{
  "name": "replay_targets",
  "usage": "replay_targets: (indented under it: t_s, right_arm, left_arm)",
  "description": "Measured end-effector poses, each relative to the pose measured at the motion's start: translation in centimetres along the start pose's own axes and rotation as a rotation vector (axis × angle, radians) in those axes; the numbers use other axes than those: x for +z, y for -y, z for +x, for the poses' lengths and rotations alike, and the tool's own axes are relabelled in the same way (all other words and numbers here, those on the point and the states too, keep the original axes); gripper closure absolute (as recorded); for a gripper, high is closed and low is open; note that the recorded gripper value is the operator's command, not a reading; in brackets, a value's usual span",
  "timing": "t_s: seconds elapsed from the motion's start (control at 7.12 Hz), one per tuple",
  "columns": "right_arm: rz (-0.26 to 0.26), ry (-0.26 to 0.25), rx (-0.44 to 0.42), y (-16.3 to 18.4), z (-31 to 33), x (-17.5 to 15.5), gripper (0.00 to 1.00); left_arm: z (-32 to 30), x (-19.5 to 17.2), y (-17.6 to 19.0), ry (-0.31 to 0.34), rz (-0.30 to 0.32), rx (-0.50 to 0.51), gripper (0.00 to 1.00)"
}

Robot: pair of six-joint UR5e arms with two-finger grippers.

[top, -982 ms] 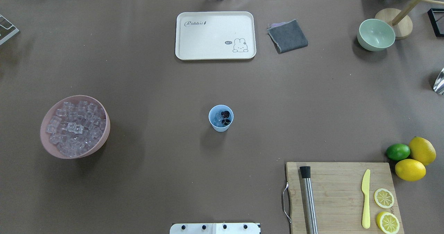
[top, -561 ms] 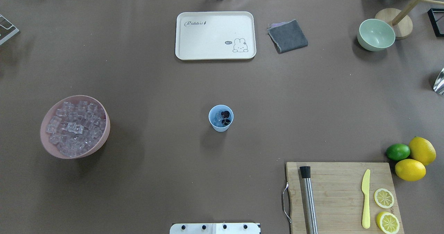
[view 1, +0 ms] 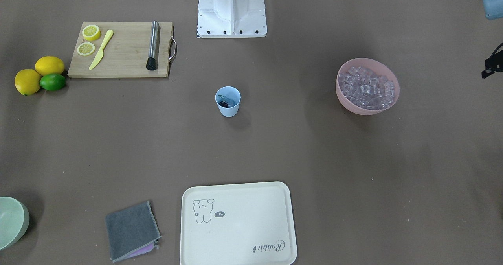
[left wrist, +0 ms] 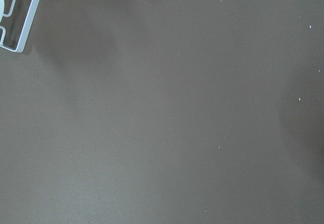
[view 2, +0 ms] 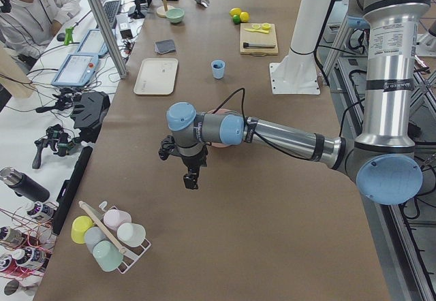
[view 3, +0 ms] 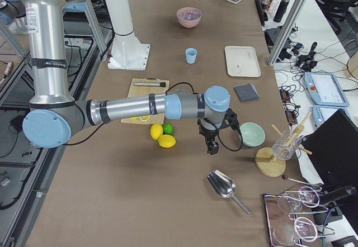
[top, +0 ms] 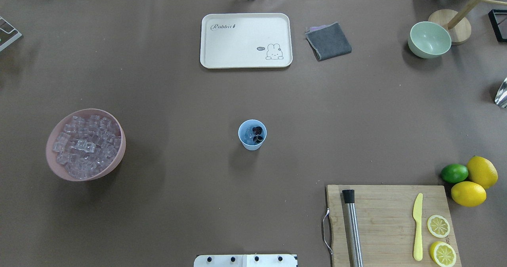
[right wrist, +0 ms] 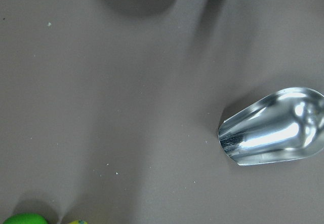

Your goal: Put ice and cherries in cup

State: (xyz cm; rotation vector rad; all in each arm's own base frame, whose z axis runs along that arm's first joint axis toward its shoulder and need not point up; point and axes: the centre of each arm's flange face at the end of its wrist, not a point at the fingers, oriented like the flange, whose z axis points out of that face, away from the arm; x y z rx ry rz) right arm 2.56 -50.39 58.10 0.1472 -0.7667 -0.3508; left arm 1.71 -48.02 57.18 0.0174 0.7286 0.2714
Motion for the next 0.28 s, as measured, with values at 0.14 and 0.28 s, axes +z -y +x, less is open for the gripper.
replay_targets:
  t_s: [0.14, 0.28]
  right_arm:
    - [0.002, 0.000, -0.001, -0.02, -0.13, -0.13, 0.00]
    - [0.005, 0.000, -0.003, 0.00, -0.25, -0.26, 0.00]
  left_arm:
    - [0.01, -0.01, 0.05, 0.000, 0.000, 0.000, 0.02]
    - [0.00, -0.01, 0.11, 0.000, 0.001, 0.000, 0.02]
